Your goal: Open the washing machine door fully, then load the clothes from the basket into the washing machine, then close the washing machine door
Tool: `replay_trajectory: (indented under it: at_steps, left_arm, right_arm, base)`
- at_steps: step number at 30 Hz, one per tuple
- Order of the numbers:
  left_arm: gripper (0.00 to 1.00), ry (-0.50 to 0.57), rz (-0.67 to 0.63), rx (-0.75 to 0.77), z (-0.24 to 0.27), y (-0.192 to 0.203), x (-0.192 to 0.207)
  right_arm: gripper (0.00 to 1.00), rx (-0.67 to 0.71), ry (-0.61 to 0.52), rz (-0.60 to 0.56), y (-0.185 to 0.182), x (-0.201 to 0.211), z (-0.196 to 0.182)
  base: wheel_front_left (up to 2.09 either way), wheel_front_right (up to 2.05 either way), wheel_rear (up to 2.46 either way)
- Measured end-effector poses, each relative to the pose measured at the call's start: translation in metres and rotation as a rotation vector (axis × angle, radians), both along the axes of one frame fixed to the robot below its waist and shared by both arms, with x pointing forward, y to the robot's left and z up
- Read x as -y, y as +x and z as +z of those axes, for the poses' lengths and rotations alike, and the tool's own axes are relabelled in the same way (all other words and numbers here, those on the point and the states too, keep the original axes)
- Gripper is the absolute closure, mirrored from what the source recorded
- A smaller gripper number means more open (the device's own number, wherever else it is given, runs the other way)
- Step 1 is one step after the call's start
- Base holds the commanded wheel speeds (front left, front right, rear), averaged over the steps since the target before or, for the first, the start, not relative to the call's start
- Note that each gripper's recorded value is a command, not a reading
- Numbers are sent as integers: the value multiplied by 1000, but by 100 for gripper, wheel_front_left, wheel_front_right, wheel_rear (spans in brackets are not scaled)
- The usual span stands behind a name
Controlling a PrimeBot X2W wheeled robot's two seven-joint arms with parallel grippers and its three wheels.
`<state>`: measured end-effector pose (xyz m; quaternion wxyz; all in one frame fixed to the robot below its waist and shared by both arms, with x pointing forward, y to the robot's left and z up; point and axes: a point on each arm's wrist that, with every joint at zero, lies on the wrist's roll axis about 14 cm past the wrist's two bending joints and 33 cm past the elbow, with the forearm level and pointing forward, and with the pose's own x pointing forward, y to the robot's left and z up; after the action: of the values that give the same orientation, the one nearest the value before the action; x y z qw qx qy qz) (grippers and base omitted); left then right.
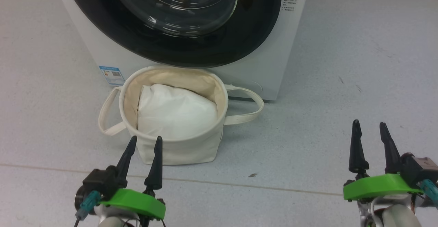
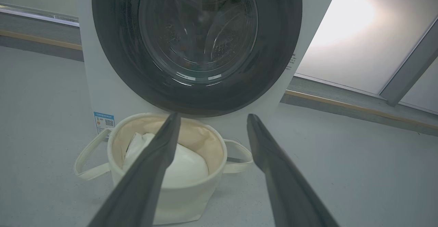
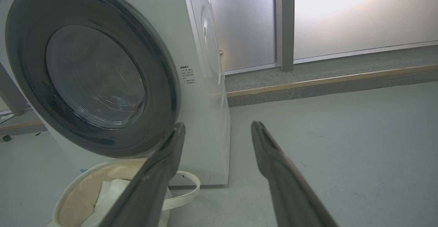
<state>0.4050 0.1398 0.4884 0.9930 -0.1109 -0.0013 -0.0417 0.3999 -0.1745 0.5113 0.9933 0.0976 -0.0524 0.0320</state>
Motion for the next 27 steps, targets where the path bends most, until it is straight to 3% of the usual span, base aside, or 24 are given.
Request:
replay_trajectory:
  at_steps: [13, 20, 27]
  left_arm:
    - [0, 1, 13, -1, 0, -3, -5]
    - [0, -8, 19, 3, 2, -5, -6]
    - [0, -9, 26, -9, -1, -9, -9]
  right_arm:
    - [0, 5, 1, 12, 1, -4, 2]
    - [0, 35, -99, 37, 0, -11, 11]
    - [0, 37, -80, 31, -1, -10, 12]
  base:
    - [0, 0, 0]
    - [0, 0, 0]
    - [0, 0, 0]
